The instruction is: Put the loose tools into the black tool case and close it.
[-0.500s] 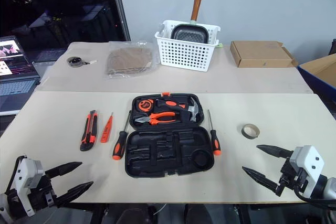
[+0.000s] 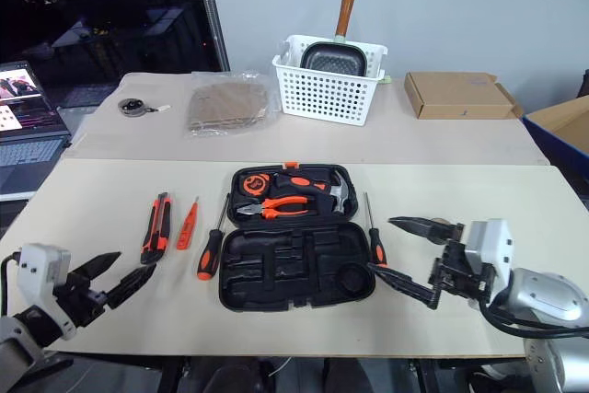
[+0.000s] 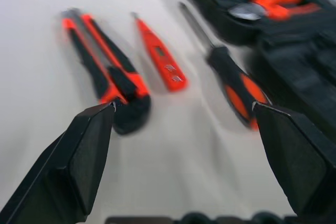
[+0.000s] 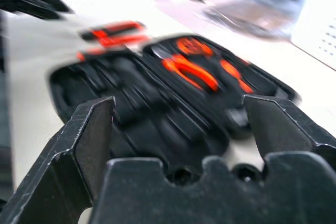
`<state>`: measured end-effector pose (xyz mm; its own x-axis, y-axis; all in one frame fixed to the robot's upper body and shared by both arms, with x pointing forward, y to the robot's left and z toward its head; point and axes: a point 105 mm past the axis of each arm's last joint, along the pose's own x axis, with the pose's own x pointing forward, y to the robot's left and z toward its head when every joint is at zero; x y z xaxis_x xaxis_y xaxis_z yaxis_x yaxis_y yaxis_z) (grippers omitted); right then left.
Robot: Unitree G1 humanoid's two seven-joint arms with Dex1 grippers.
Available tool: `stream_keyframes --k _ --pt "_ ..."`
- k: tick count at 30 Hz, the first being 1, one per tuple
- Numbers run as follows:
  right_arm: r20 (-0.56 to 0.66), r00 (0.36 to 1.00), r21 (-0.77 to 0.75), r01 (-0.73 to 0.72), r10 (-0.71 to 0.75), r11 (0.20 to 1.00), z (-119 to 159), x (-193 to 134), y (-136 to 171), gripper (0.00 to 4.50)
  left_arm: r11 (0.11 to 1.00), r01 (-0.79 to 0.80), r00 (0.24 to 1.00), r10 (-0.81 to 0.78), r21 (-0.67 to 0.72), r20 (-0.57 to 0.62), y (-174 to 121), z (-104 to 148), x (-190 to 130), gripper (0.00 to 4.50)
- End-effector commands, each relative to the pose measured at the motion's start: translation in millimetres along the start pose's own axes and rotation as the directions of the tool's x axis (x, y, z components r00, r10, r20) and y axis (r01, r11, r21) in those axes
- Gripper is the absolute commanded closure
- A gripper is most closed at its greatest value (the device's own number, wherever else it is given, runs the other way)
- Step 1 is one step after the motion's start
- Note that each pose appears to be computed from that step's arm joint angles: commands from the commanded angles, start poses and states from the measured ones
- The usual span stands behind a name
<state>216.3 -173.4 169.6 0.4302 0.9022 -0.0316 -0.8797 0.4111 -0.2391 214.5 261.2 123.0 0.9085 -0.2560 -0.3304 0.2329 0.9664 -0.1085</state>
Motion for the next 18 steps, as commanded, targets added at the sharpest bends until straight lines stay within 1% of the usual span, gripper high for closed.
stream_keyframes --k 1,3,5,7,9,12,13,16,18 --pt "0.045 0.991 -0.019 -0.123 0.124 0.992 20 13 10 0.04 0.988 -0.149 0.982 0.141 -0.052 -0.13 10 9 7 0.0" --pt "0.058 0.988 -0.025 -0.145 0.146 0.989 24 17 9 0.04 0.988 -0.155 0.976 0.15 -0.021 -0.156 9 18 14 0.0" --pt "0.062 0.987 -0.03 -0.15 0.151 0.988 25 19 6 0.04 0.991 -0.134 0.98 0.127 -0.032 -0.155 3 27 21 0.0" --pt "0.053 0.988 -0.029 -0.146 0.148 0.989 22 19 4 0.04 0.996 -0.054 0.989 0.043 -0.073 -0.139 -16 35 31 0.0" --pt "0.033 0.988 -0.032 -0.148 0.149 0.988 17 17 4 0.04 0.997 0.022 0.988 -0.034 -0.08 -0.152 -36 37 38 0.0" --pt "0.029 0.989 -0.029 -0.144 0.145 0.989 16 15 5 0.04 0.993 0.035 0.982 -0.054 -0.111 -0.18 -46 34 45 0.0" --pt "0.028 0.989 -0.027 -0.144 0.144 0.989 16 14 5 0.04 0.996 0.034 0.977 -0.051 -0.083 -0.208 -51 32 47 0.0" --pt "0.02 0.989 -0.021 -0.143 0.144 0.989 16 9 6 0.04 0.998 0.033 0.96 -0.049 -0.062 -0.276 -66 23 52 0.0" --pt "0.013 0.99 -0.02 -0.14 0.14 0.99 16 7 6 0.04 0.997 0.025 0.951 -0.048 -0.079 -0.304 -73 21 53 0.0"
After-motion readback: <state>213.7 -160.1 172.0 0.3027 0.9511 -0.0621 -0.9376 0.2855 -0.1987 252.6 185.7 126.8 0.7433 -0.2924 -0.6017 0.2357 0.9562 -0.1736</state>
